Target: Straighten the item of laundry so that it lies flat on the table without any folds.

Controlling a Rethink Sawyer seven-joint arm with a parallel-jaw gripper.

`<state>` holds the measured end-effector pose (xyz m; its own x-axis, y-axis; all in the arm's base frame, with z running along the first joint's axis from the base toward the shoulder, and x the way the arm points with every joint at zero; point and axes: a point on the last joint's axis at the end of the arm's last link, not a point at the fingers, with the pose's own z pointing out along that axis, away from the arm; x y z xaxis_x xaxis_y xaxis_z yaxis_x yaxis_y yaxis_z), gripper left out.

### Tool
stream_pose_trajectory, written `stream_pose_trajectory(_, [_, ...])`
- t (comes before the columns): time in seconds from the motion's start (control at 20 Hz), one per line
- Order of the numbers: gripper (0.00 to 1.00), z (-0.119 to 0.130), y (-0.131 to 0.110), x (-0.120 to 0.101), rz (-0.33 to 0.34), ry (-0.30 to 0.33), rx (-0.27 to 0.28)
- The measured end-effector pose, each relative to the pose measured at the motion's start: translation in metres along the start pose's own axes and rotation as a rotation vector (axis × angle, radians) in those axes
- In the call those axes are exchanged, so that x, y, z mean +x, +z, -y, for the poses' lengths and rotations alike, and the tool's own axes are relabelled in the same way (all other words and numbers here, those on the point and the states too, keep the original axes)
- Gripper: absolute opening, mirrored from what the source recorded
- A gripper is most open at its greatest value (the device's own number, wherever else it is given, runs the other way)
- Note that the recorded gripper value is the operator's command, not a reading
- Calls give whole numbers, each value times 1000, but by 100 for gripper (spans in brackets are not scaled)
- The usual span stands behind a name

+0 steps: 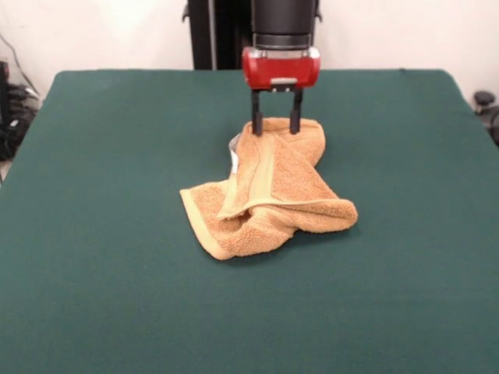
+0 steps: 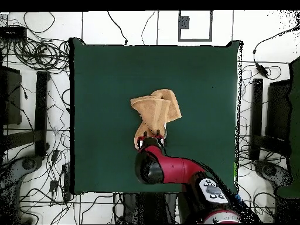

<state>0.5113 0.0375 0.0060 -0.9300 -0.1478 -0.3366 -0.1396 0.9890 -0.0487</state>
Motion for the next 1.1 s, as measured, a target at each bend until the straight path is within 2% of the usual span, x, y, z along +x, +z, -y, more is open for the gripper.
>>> stream_pose_trajectory(0.25, [100, -1, 11, 4, 36, 16, 0])
stream_pose_trajectory(0.65, [100, -6, 26, 5, 139, 42, 10])
stream_pose_trajectory(1.1, [100, -4, 30, 3, 151, 77, 24])
